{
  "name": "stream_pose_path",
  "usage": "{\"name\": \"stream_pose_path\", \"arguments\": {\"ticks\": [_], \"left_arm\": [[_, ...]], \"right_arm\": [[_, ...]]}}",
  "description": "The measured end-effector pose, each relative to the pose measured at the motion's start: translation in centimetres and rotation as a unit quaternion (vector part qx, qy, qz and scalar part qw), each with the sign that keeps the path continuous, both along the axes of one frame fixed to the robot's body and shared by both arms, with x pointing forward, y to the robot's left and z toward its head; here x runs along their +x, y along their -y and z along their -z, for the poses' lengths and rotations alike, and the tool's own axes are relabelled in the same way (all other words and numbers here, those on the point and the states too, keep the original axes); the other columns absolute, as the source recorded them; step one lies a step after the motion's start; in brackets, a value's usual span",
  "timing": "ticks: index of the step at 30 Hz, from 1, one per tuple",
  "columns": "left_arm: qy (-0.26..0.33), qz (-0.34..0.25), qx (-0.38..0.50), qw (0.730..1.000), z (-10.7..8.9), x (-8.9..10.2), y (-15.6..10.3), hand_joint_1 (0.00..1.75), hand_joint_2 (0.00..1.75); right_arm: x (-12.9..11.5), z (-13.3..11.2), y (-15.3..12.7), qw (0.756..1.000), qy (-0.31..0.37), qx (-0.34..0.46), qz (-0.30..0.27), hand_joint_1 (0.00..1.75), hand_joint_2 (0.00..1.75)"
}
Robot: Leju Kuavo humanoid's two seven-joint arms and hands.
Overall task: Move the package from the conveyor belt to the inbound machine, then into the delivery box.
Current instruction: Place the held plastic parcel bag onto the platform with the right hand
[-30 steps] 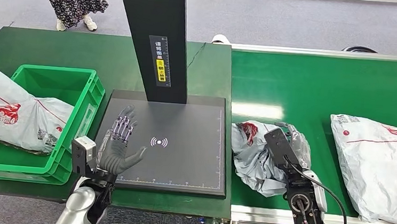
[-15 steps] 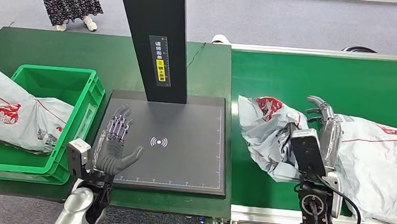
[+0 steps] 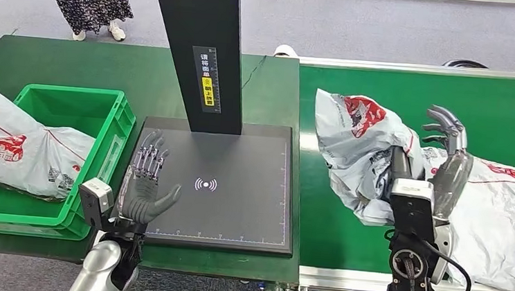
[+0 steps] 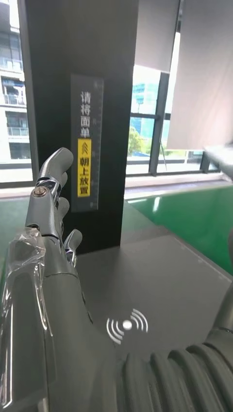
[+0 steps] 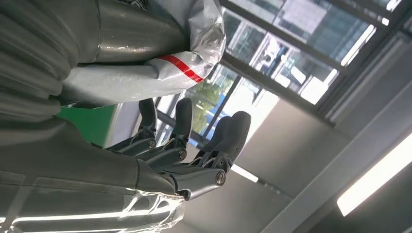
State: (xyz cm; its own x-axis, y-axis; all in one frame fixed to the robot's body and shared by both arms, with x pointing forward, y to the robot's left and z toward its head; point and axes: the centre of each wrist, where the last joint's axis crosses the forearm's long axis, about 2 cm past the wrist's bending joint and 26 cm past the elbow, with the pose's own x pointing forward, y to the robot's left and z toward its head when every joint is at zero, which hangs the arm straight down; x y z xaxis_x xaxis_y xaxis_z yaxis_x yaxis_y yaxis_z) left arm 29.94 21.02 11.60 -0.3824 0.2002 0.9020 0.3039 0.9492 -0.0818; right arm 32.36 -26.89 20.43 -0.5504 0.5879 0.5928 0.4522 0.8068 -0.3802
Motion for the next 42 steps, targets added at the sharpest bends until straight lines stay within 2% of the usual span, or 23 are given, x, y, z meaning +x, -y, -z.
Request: {"name": "stream_pose_path", "arguments": {"ticks": [3,6,10,13,19,25,30,34,39,40,42], "left_arm": [[0.010,0.000,-0.003,1.000,-0.7,0.6,0.2,0.00,1.75],[0.021,0.006,-0.010,1.000,-1.4,1.4,0.6,0.00,1.75],[0.031,0.014,-0.021,0.999,-2.3,2.4,1.1,0.00,1.75],[0.034,0.015,-0.025,0.999,-2.7,2.7,1.2,0.00,1.75],[0.035,0.022,-0.028,0.999,-3.2,3.4,1.5,0.00,1.75],[0.033,0.029,-0.027,0.999,-3.4,4.1,1.9,0.00,1.75],[0.032,0.038,-0.026,0.998,-3.5,4.5,2.4,0.00,1.75],[0.032,0.044,-0.023,0.998,-3.5,4.9,2.7,0.00,1.75],[0.027,0.045,-0.022,0.998,-3.3,5.0,2.8,0.00,1.75],[0.026,0.045,-0.022,0.998,-3.3,5.0,2.8,0.00,1.75],[0.025,0.043,-0.022,0.999,-3.2,5.0,2.8,0.00,1.75]], "right_arm": [[1.4,-0.3,-1.4,0.999,-0.031,-0.031,-0.032,1.75,1.75],[3.7,0.3,-3.8,0.988,-0.102,-0.066,-0.094,1.75,1.75],[6.2,2.5,-7.6,0.954,-0.207,-0.098,-0.196,1.75,1.75],[6.9,4.1,-9.7,0.933,-0.245,-0.117,-0.236,1.75,1.75],[7.5,5.3,-11.6,0.904,-0.289,-0.135,-0.284,1.75,1.75],[7.0,6.3,-12.7,0.872,-0.310,-0.112,-0.362,1.75,1.75],[6.5,6.6,-13.7,0.826,-0.330,-0.060,-0.454,1.75,1.75],[6.0,6.7,-14.3,0.793,-0.341,-0.031,-0.504,1.75,1.75],[5.7,6.6,-14.8,0.788,-0.345,-0.029,-0.509,1.75,1.75],[5.7,6.5,-14.8,0.793,-0.346,-0.033,-0.501,1.64,1.75],[5.7,6.4,-14.7,0.811,-0.348,-0.047,-0.468,0.77,1.75]]}}
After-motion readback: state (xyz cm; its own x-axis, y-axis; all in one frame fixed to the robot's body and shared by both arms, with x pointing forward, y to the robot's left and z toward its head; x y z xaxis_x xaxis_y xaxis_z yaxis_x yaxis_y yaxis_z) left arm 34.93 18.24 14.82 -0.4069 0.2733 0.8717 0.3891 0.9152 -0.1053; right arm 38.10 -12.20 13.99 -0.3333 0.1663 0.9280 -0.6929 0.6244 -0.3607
